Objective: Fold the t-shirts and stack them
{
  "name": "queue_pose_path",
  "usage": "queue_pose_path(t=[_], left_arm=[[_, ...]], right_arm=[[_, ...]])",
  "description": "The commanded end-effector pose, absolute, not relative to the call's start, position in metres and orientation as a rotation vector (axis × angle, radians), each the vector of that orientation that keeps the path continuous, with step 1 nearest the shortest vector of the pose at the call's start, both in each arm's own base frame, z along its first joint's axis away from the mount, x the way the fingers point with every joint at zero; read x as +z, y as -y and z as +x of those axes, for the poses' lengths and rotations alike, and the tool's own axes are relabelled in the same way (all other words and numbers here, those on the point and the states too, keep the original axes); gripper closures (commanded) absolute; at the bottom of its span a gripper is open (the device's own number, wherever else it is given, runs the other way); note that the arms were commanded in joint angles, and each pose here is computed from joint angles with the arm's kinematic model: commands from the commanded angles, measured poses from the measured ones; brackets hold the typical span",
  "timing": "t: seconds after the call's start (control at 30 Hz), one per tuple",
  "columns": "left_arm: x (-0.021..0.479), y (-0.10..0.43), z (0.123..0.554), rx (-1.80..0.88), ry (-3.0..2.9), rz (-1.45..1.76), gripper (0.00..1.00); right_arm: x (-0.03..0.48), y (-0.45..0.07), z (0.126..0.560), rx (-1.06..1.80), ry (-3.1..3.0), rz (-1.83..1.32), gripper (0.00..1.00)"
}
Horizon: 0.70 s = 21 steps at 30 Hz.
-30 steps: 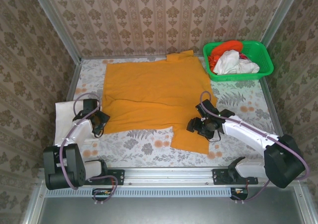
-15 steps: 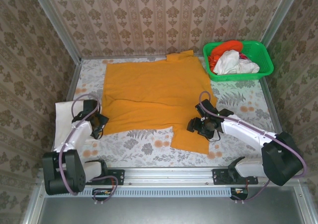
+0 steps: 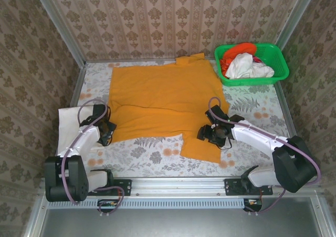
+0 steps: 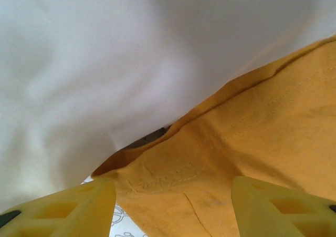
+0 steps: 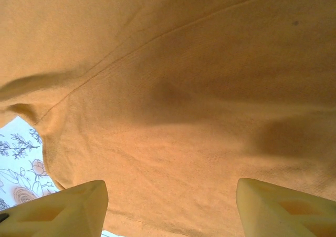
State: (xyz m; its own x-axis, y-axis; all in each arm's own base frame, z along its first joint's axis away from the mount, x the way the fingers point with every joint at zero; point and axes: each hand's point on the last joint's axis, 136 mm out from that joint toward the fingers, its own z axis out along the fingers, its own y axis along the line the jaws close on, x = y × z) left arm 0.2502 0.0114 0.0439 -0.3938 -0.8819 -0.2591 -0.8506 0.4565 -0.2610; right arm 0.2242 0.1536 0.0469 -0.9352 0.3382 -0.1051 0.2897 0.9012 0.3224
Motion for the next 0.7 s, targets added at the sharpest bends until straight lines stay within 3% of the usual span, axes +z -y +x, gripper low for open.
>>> queue_pose_path(t=[0.0,0.27,0.53,0.67], left_arm=[[0.042,-0.01,0.258,-0.135,-2.337,-1.486,0.41],[0.025,-0.007,0.257,-0.129,-2.365,-1.522,0.49],[0.028,-0.006,0.254,-0.143,-2.365,-1.505,0.95],[0.038,-0.008,0.249,-0.142,-2.361,-1.479,1.0]], right_arm=[[0.04,-0.152,0.221,0.456,-2.92,0.496,0.33],[0.036,-0.152,0.222,0.459,-2.913,0.502,0.33],[0.039,-0.149,0.22,0.446,-2.906,0.506,0.34],[0.046,-0.136,0.221,0.359,-2.876,0.554,0.34]])
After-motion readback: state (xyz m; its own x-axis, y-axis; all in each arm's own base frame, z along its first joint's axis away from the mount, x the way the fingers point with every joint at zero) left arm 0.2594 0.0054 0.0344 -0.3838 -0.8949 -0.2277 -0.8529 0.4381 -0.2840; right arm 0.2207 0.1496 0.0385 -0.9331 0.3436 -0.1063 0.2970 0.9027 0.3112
